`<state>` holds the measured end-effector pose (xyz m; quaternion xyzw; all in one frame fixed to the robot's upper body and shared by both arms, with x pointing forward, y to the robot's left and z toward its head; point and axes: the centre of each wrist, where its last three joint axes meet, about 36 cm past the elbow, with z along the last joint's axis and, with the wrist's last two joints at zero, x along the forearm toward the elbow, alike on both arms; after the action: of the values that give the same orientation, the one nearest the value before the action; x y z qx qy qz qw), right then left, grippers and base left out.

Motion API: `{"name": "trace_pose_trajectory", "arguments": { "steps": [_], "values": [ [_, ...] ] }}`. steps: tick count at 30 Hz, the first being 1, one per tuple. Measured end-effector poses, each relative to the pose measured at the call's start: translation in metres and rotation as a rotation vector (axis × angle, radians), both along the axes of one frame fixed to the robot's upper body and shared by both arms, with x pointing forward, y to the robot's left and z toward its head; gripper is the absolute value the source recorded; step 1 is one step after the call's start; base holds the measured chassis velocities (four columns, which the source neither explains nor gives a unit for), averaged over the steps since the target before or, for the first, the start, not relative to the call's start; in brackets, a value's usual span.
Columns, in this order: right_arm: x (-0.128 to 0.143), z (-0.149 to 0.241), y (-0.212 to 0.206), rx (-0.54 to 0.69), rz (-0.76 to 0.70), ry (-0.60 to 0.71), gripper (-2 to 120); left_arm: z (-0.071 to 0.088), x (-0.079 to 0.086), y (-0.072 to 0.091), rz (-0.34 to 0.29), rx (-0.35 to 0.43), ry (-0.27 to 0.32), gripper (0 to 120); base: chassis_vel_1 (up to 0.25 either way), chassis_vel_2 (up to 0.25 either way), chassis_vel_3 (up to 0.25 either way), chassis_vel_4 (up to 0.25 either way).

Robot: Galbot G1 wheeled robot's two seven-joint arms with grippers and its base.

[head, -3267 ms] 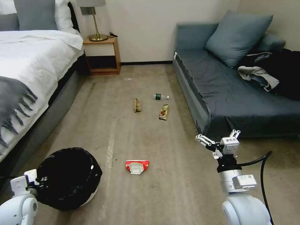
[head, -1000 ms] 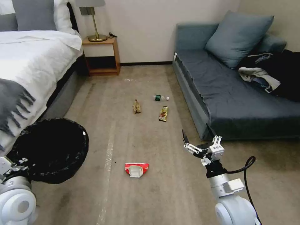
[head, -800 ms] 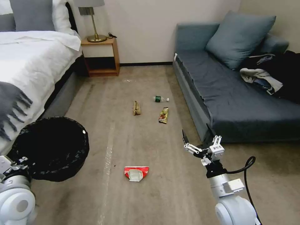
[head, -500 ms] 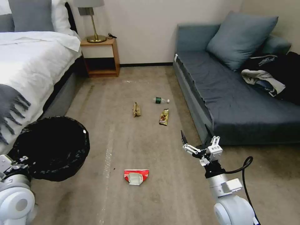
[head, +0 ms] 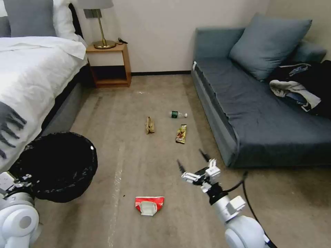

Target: Pick up the trash bin, then pick up the garbage on the floor and place it into the trash bin.

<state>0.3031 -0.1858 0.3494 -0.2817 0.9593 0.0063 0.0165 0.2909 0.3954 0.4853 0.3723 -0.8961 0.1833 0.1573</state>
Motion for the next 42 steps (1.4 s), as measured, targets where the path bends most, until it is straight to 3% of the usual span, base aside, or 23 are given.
{"name": "trace_pose_trajectory", "arguments": {
  "steps": [3, 5, 10, 14, 18, 26, 34, 42],
  "values": [
    [0.006, -0.012, 0.004, -0.033, 0.063, 0.022, 100, -0.001, 0.0, 0.001, 0.001, 0.003, 0.003, 4, -0.073, 0.081, 0.049, -0.068],
    [0.026, -0.034, 0.009, -0.145, 0.188, 0.055, 100, -0.002, 0.001, 0.002, 0.003, 0.009, 0.006, 4, -0.019, 0.033, 0.011, -0.017],
    [0.054, -0.05, 0.021, -0.286, 0.309, 0.12, 100, -0.001, 0.003, 0.001, 0.002, 0.012, 0.009, 4, 0.0, 0.0, 0.0, 0.0],
    [0.073, -0.06, 0.034, -0.407, 0.469, 0.283, 100, 0.0, 0.002, -0.003, 0.001, 0.02, 0.009, 4, 0.0, 0.0, 0.0, 0.0],
    [0.085, -0.066, 0.04, -0.475, 0.542, 0.34, 100, 0.003, 0.002, -0.006, -0.003, 0.028, 0.001, 4, 0.0, 0.0, 0.0, 0.0],
    [0.085, -0.098, 0.074, -0.596, 0.547, 0.465, 100, 0.01, 0.0, -0.011, -0.011, 0.032, -0.018, 4, 0.0, 0.0, 0.0, 0.0],
    [0.09, -0.1, 0.096, -0.632, 0.498, 0.56, 100, 0.011, -0.001, -0.011, -0.01, 0.035, -0.016, 4, 0.0, 0.0, 0.0, 0.0],
    [0.084, -0.099, 0.108, -0.648, 0.491, 0.622, 76, 0.011, -0.005, -0.012, -0.01, 0.037, -0.011, 4, 0.0, 0.0, 0.0, 0.0]
  ]
}}
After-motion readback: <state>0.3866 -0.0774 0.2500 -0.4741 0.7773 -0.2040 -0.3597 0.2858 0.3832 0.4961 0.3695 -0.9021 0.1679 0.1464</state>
